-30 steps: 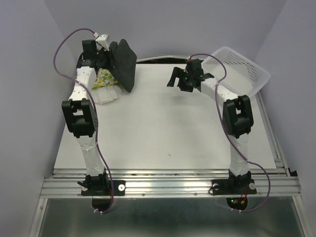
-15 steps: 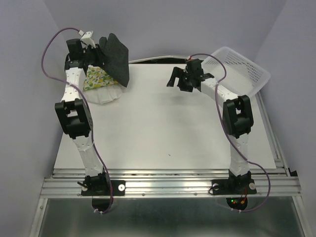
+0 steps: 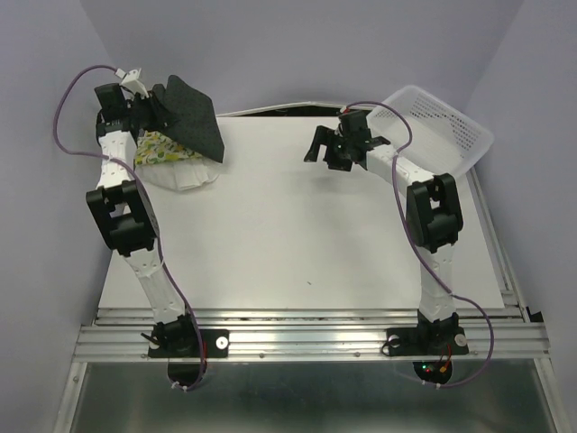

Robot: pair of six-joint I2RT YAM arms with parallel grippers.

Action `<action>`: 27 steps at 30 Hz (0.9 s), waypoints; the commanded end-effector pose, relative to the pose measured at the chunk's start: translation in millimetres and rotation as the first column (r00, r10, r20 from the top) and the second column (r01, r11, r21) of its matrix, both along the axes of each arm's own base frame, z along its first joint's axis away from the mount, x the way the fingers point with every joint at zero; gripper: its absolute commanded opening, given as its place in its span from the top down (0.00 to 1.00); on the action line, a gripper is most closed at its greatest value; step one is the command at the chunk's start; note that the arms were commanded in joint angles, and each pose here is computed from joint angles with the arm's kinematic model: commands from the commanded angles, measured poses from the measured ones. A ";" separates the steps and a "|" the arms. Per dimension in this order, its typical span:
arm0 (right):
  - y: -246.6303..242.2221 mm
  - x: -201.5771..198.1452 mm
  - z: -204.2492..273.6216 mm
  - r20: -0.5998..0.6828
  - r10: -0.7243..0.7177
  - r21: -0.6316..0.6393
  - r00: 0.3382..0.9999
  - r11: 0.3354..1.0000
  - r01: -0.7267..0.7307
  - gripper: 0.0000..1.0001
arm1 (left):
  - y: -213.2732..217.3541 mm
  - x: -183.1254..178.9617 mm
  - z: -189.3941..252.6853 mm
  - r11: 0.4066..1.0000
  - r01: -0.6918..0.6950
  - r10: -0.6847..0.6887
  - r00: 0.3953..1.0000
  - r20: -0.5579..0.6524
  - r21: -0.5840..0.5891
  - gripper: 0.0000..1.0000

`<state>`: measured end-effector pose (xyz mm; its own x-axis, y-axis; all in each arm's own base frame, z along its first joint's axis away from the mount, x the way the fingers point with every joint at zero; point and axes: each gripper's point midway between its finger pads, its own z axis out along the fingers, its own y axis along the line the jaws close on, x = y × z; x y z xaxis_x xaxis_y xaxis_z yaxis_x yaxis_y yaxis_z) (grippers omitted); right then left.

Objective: Fold and stack the skirts
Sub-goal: Neatly place the folded skirt to the corner

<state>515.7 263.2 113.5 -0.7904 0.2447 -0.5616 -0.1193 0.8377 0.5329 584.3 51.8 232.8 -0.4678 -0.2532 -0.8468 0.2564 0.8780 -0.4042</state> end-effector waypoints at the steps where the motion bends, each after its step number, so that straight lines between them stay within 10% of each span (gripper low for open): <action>1: 3.5 5.2 20.5 0.062 0.016 0.034 0.998 0.999 -0.018 0.00 | 25.5 9.3 7.6 0.997 -0.034 0.029 0.997 0.073 0.063 1.00; 15: 3.9 0.6 16.1 0.055 0.038 0.029 0.998 0.999 -0.039 0.00 | 88.8 17.4 -68.5 0.970 -0.171 0.182 0.982 -0.052 0.174 0.92; 27: 5.5 -0.9 23.5 0.064 0.047 0.040 0.997 0.998 -0.049 0.00 | 130.2 -5.4 -58.3 0.883 -0.329 0.360 0.933 -0.033 0.334 0.61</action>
<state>508.6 267.4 109.2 -0.8092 0.2277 -0.5416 -0.1360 0.8242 0.5497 590.9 136.4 122.5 -0.5659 -0.1921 -0.8018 0.0142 0.9701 -0.2424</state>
